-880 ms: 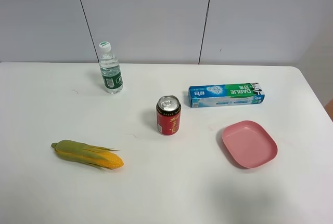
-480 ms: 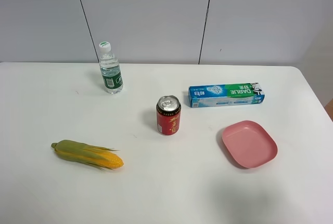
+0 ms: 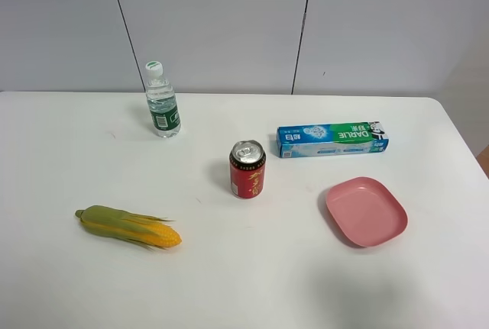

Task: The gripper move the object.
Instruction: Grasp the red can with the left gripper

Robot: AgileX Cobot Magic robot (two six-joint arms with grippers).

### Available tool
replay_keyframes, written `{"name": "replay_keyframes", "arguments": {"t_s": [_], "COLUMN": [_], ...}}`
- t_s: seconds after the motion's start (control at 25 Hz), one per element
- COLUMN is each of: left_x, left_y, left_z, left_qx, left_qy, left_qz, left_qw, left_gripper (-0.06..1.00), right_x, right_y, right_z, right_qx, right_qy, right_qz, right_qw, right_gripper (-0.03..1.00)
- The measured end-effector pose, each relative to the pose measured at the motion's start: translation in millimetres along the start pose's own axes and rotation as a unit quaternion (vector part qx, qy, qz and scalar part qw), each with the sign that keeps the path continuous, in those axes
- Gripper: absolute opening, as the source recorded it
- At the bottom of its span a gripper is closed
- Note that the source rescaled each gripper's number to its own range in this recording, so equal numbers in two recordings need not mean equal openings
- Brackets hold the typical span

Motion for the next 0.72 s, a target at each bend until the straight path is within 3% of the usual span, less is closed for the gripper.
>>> {"name": "replay_keyframes", "arguments": {"t_s": [0.72], "left_x": [-0.1], "left_y": [0.5], "left_z": [0.0], "left_qx": [-0.001], "left_qy": [0.000], "left_qz": [0.001], "left_qw": [1.000], "left_gripper": [1.00], "right_x": [0.0], "right_y": [0.0], "right_z": [0.0], "right_qx": [0.000], "right_qy": [0.000], "right_qz": [0.000], "right_qw": [1.000], "right_gripper": [1.00]}}
Point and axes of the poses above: a point on each arm's last joint axis where the gripper is mounted, z pointing out along that axis toward the gripper, y along the wrist's bending axis when the last joint is at zero, x = y × z, the point moved 8 cm from there along z, pointing out along that axis toward the gripper, and after that the axes turned 7 degrees about -z, right-handed, at the moved point
